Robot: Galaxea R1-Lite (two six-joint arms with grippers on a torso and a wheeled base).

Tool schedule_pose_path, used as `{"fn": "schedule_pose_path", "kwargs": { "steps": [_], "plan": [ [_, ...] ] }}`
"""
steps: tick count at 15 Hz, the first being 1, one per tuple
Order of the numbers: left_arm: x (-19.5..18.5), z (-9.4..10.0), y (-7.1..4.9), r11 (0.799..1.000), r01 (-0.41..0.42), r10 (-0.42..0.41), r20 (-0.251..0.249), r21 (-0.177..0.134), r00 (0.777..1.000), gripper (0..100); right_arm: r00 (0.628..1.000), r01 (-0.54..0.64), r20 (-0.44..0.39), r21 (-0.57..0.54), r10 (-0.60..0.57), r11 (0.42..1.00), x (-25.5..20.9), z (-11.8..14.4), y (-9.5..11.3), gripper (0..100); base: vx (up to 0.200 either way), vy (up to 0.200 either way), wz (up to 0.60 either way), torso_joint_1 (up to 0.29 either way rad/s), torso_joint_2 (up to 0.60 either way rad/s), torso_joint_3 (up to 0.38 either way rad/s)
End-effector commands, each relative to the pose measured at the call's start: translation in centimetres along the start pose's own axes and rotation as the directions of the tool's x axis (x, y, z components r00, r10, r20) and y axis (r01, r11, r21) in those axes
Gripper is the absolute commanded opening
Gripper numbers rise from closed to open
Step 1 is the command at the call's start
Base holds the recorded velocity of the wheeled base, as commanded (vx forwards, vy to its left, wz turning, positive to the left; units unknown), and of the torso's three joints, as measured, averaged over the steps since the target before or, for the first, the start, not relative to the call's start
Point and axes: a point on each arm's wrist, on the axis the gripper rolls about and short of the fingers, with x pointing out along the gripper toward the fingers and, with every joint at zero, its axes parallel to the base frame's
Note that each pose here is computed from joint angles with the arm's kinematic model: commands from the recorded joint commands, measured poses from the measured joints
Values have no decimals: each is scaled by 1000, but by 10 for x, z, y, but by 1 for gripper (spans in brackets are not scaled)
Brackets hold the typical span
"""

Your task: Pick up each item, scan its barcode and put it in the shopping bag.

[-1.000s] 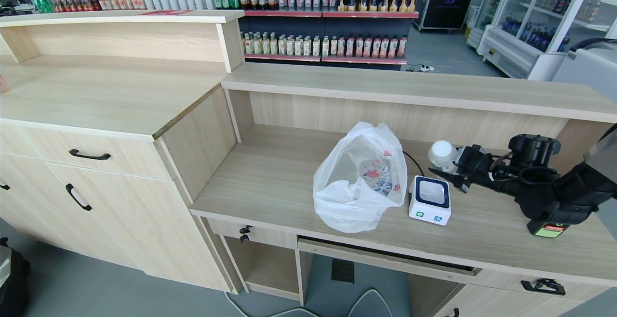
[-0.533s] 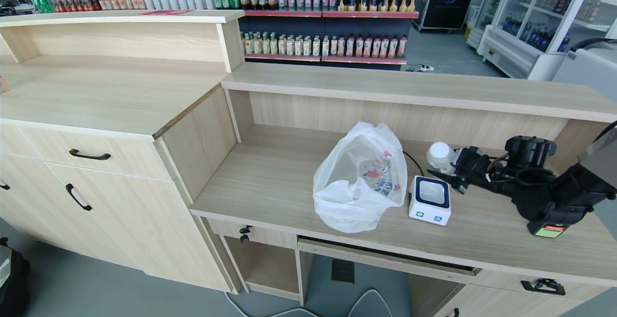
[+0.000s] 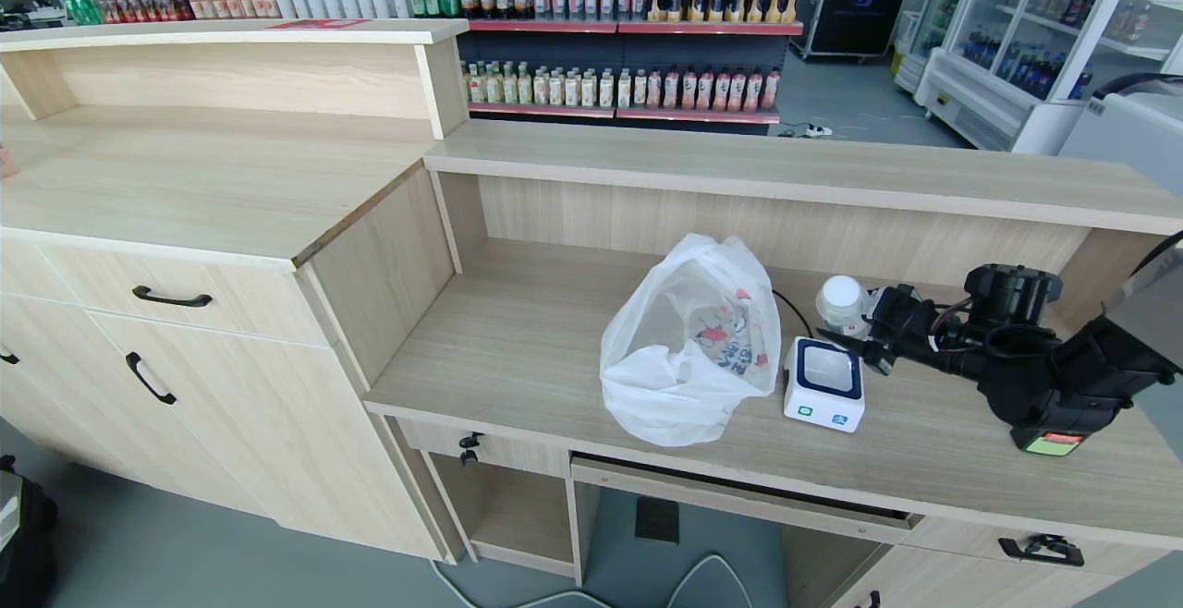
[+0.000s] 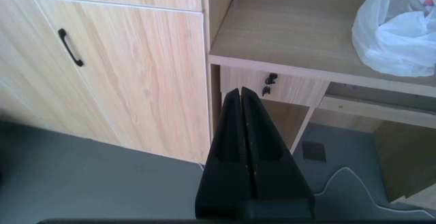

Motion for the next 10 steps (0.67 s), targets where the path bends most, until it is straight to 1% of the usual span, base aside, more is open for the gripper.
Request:
{"fn": "schedule_pose_path", "kwargs": {
  "steps": [1, 4, 10],
  "plan": [
    [0, 0, 0, 1000, -2, 2, 0, 0, 1000, 0, 1000, -1, 1, 0, 1, 1000, 2, -2, 1, 0, 0, 0, 0, 0, 0, 0],
    [0, 0, 0, 1000, -2, 2, 0, 0, 1000, 0, 1000, -6, 12, 35, 6, 999, 6, -2, 2, 0, 0, 0, 0, 0, 0, 0],
    [0, 0, 0, 1000, -2, 2, 0, 0, 1000, 0, 1000, -3, 30, 29, 2, 1000, 15, -1, 0, 0, 0, 0, 0, 0, 0, 0]
  ]
}}
